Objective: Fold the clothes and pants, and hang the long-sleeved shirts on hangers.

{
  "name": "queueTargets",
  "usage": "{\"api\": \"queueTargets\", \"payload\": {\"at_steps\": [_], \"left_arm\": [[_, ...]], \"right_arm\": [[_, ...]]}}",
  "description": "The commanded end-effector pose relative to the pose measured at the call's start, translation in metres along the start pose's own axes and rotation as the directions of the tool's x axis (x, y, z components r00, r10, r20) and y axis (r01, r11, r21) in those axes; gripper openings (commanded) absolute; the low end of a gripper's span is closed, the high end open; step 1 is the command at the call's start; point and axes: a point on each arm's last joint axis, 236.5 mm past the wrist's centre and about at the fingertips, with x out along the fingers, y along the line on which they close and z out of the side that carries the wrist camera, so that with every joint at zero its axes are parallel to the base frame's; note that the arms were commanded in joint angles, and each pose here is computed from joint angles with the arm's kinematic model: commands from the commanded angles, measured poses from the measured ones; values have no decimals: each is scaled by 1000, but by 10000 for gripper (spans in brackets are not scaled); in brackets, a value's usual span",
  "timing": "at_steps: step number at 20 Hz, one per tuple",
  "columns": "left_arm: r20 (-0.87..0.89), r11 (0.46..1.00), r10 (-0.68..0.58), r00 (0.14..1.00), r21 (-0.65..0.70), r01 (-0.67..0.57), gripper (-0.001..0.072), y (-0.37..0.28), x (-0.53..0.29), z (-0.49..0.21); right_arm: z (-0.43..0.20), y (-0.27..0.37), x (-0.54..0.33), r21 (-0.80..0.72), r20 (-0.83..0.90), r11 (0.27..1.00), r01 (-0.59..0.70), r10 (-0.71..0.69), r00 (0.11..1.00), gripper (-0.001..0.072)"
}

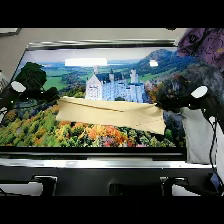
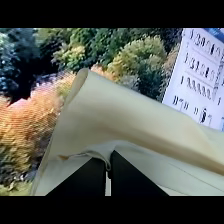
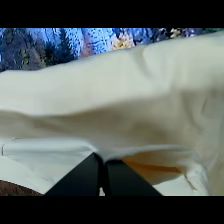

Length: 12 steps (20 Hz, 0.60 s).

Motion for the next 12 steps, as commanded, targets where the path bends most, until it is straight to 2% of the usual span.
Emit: {"api": "queueTargets", "payload": {"at_steps": [1,8,9,10,11,12], "left_arm": [[23,1000,0,1000,13,0,17,-4,12,8],[-77,1000,13,997,7,-12,20,1,53,-20],[-75,1000,13,997,10,-12,67,-1,55,-20],[-73,1000,12,997,5,-11,190,-2,54,-19],[-68,1000,9,998,-4,-9,437,-4,52,-17],[-62,1000,5,998,-13,-6,696,-6,47,-13]], "right_arm": [[14,-4,2,19,52,1000,15,-16,999,29],[1,-27,47,99,-48,995,27,-22,999,32],[-2,-28,52,110,-62,994,23,-16,998,79],[-4,-26,53,123,-70,992,10,-1,998,197],[-5,-21,50,143,-83,990,-13,25,996,320],[-5,-16,39,139,-106,989,-41,56,993,556]]}}
